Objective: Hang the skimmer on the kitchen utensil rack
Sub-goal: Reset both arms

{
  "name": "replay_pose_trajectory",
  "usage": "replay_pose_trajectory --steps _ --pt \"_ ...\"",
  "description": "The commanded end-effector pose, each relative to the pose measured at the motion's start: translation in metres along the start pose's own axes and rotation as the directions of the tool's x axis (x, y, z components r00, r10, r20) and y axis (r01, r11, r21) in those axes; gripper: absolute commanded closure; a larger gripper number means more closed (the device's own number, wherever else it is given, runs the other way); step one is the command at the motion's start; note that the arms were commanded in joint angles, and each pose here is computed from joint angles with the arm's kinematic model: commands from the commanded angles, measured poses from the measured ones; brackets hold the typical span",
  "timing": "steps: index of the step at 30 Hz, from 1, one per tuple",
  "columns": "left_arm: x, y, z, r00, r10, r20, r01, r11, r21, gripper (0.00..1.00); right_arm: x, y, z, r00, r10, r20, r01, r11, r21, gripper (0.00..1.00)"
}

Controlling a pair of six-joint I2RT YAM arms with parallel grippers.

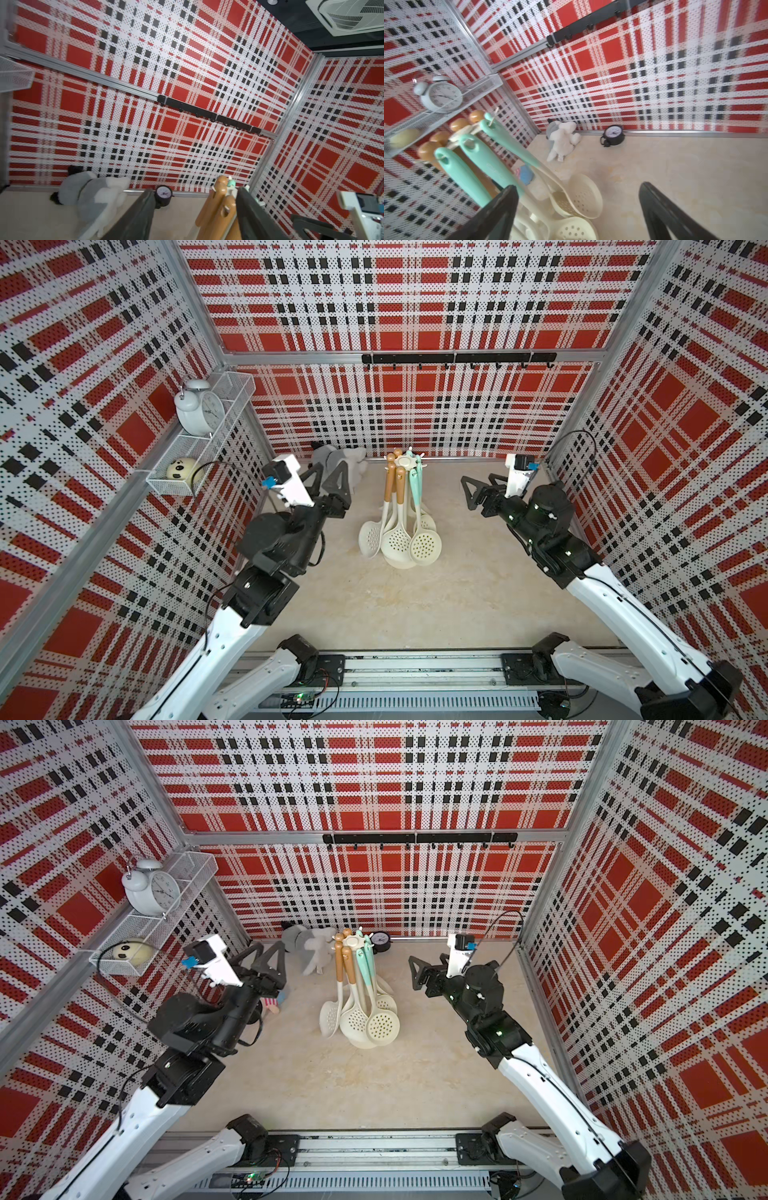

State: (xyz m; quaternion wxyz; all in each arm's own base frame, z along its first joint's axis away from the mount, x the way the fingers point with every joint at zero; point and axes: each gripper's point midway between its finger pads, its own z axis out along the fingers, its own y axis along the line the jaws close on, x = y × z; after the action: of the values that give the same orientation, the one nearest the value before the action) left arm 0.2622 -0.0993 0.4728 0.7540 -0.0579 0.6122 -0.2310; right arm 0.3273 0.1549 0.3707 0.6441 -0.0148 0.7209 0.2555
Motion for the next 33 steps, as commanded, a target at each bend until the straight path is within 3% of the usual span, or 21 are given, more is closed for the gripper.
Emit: replay_pose_trajectory --steps 1,4,6,7,11,14,16,22,28,33 --pt "0.037 0.042 -0.006 0.999 0.048 0.014 -0.046 0.987 -0.155 0.19 0.013 -0.063 -0.012 0.989 -0.118 0.094 0.086 0.951 0.295 0.00" --pt "0.064 0.087 -0.023 0.996 0.038 0.077 -0.012 0.949 -0.315 0.08 0.032 -0.104 -0.024 0.966 -0.206 0.157 0.114 0.882 0.457 0.00" --pt "0.080 0.108 -0.027 0.992 0.062 0.108 -0.019 0.933 -0.358 0.13 0.043 -0.123 -0.029 0.948 -0.266 0.173 0.141 0.842 0.521 0.00" --pt "0.089 0.117 -0.028 0.990 0.099 0.102 -0.056 0.929 -0.365 0.01 0.050 -0.132 -0.030 0.942 -0.292 0.165 0.159 0.823 0.546 0.00" --pt "0.116 0.145 -0.033 0.964 0.236 0.121 -0.178 0.913 -0.366 0.01 0.076 -0.165 -0.026 0.929 -0.364 0.067 0.251 0.753 0.608 0.00" --pt "0.142 0.172 -0.037 0.947 0.318 0.043 -0.276 0.877 -0.394 0.01 0.098 -0.180 -0.017 0.899 -0.437 -0.013 0.360 0.723 0.590 0.00" --pt "0.156 0.199 -0.044 0.943 0.333 -0.012 -0.303 0.842 -0.446 0.01 0.113 -0.190 -0.014 0.891 -0.454 -0.028 0.389 0.730 0.562 0.00" --pt "0.212 0.226 -0.043 0.918 0.357 -0.171 -0.396 0.825 -0.403 0.01 0.152 -0.216 0.005 0.895 -0.429 -0.120 0.431 0.764 0.480 0.00" --pt "0.231 0.218 -0.016 0.908 0.383 -0.167 -0.417 0.865 -0.281 0.01 0.161 -0.232 -0.001 0.933 -0.359 -0.028 0.338 0.844 0.416 0.00" --pt "0.244 0.227 0.000 0.896 0.405 -0.184 -0.441 0.862 -0.249 0.01 0.165 -0.223 0.001 0.929 -0.370 -0.024 0.354 0.867 0.351 0.00"
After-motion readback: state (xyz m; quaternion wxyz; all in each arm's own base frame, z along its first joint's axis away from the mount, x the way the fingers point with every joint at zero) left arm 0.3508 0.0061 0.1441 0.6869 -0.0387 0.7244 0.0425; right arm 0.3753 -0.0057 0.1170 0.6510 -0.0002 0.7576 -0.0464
